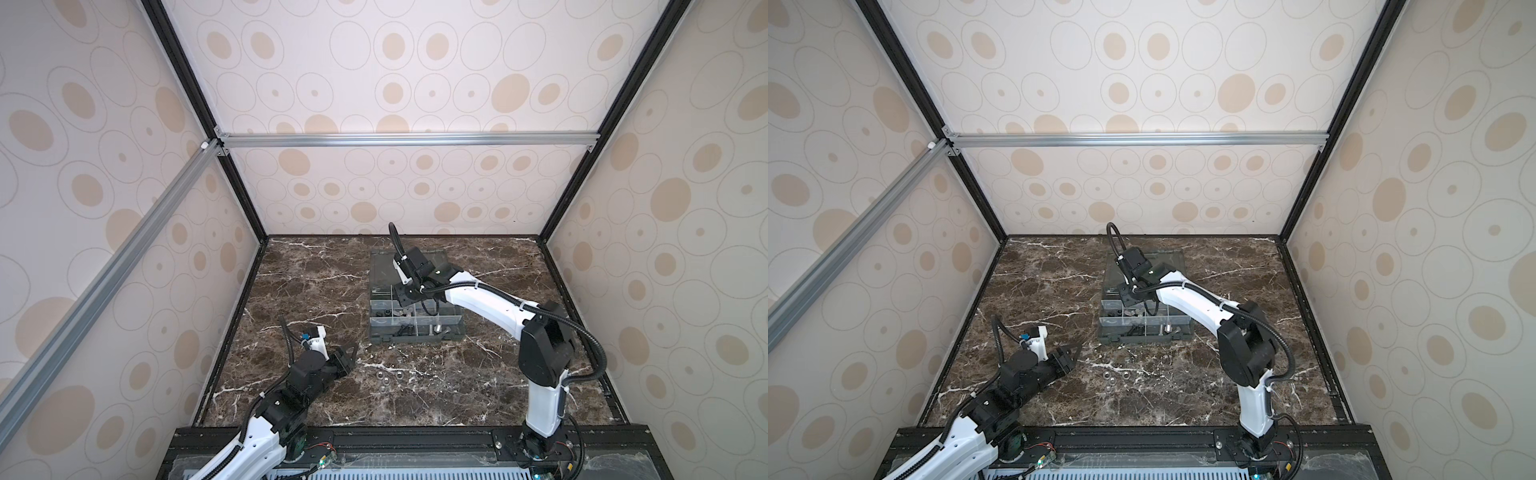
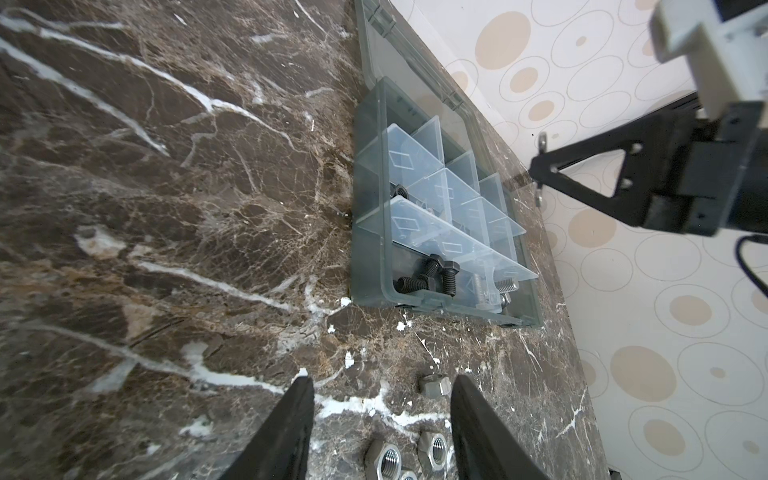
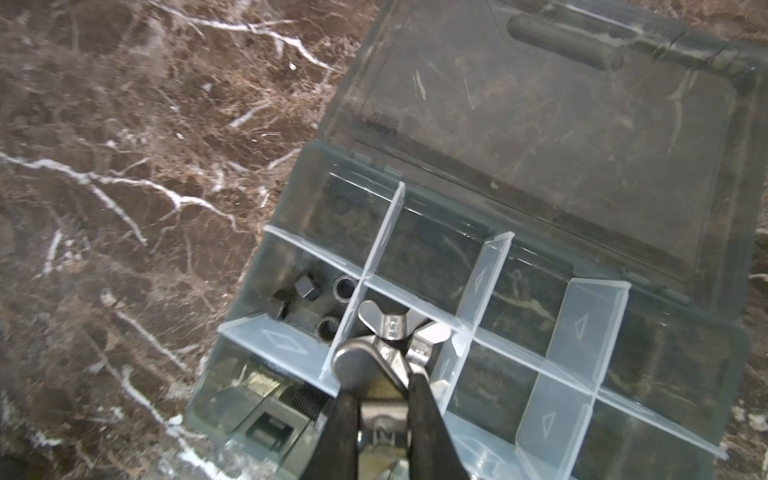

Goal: Sort the screws and nuts into containers
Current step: 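Lift the wing nut with the right gripper over the wing-nut compartment, then open the right gripper to drop the wing nut into the compartment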

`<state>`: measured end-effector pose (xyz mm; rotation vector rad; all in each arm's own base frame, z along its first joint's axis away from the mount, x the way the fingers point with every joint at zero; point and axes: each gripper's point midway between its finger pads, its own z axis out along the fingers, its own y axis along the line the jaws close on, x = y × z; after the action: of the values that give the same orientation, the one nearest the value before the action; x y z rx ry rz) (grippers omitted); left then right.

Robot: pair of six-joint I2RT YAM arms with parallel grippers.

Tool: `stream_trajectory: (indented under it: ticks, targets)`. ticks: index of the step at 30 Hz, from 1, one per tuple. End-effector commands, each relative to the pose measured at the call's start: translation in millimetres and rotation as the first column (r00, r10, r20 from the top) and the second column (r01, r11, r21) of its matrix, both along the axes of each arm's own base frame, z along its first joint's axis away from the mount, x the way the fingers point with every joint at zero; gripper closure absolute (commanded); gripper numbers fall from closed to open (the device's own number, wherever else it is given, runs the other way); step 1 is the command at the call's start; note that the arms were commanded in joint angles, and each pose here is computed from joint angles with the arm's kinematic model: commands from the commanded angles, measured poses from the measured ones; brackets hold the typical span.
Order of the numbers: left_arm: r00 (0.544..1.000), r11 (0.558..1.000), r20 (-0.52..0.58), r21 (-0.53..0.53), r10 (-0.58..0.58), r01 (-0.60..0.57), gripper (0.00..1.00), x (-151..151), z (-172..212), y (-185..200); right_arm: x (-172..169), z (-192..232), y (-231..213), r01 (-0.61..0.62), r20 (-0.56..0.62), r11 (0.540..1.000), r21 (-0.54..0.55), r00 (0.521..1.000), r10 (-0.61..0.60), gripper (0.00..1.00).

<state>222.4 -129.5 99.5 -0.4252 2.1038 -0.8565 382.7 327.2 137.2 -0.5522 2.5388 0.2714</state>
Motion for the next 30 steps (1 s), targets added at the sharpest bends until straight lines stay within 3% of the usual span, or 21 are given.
stream_trajectory:
  ticks: [1, 6, 15, 30]
  targets:
    - [1.000, 1.000, 0.005, -0.016, 0.012, -0.011, 0.46, 2, 3, 1, 0, -20, 1, -0.028, -0.050, 0.998, -0.054, 0.998, 0.026, 0.86]
    - [1.000, 1.000, -0.001, -0.020, 0.011, -0.011, 0.47, 1, 2, 1, 3, -34, 3, -0.026, -0.072, 0.997, -0.070, 0.997, 0.021, 0.81]
    - [1.000, 1.000, 0.004, -0.027, 0.010, -0.009, 0.47, 2, 3, 0, -4, -22, -1, -0.028, -0.073, 0.998, -0.056, 0.997, 0.023, 0.55]
    - [1.000, 0.999, -0.002, -0.033, -0.001, 0.001, 0.46, 1, 3, -3, -45, 11, -32, -0.002, -0.038, 0.999, 0.037, 0.999, 0.003, 0.50]
